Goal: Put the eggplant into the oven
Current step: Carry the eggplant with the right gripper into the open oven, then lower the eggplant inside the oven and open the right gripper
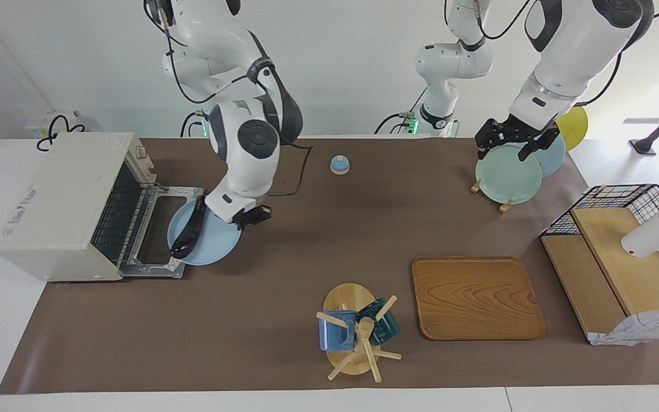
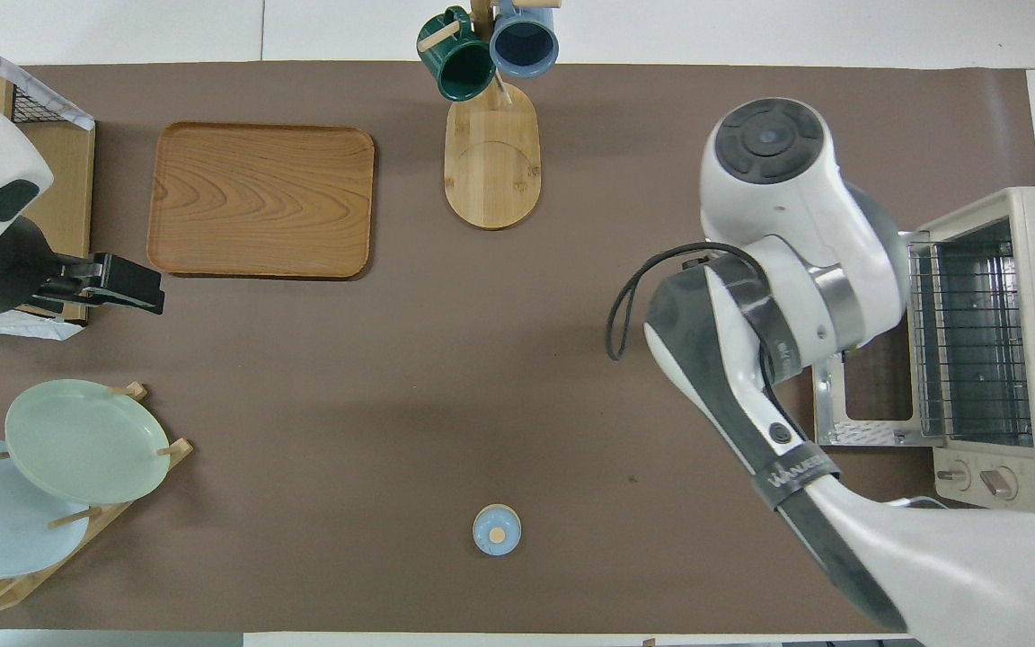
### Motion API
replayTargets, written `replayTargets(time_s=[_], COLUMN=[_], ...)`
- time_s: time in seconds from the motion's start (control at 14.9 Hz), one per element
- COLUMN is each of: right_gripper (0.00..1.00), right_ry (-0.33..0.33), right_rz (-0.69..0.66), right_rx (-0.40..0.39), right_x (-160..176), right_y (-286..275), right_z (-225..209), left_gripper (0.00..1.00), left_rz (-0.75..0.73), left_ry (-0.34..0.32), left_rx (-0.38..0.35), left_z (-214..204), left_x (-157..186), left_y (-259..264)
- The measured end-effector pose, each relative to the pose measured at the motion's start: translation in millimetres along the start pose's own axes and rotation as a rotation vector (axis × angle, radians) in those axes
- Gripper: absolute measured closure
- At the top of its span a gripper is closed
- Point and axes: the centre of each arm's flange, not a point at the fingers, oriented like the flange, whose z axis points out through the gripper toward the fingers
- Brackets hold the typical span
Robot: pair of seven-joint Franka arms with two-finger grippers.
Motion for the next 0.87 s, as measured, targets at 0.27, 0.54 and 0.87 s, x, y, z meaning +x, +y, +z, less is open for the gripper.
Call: replayTargets(time_s=[0.27, 0.54, 0.87], right_gripper=[0.97, 0.97, 0.97], right_ry=[-0.048, -0.065, -0.003], right_rz=[-0.005, -0.004, -0.039], right_rx=[0.039, 0.064, 0.089], right_x=[-25.9, -38.1, -51.1], right_y=[93.7, 138.2, 169.4], right_z=[24.8, 55.1, 94.3], left_gripper=[0.0, 0.0, 0.0], left_rz=[0.0, 0.0, 0.0], left_ry=[0.004, 0.005, 0.005], left_rx=[0.0, 0.0, 0.0], left_z=[0.8, 1.6, 1.6], left_x=[1.0, 1.7, 1.7], left_y=[0.0, 0.0, 0.0])
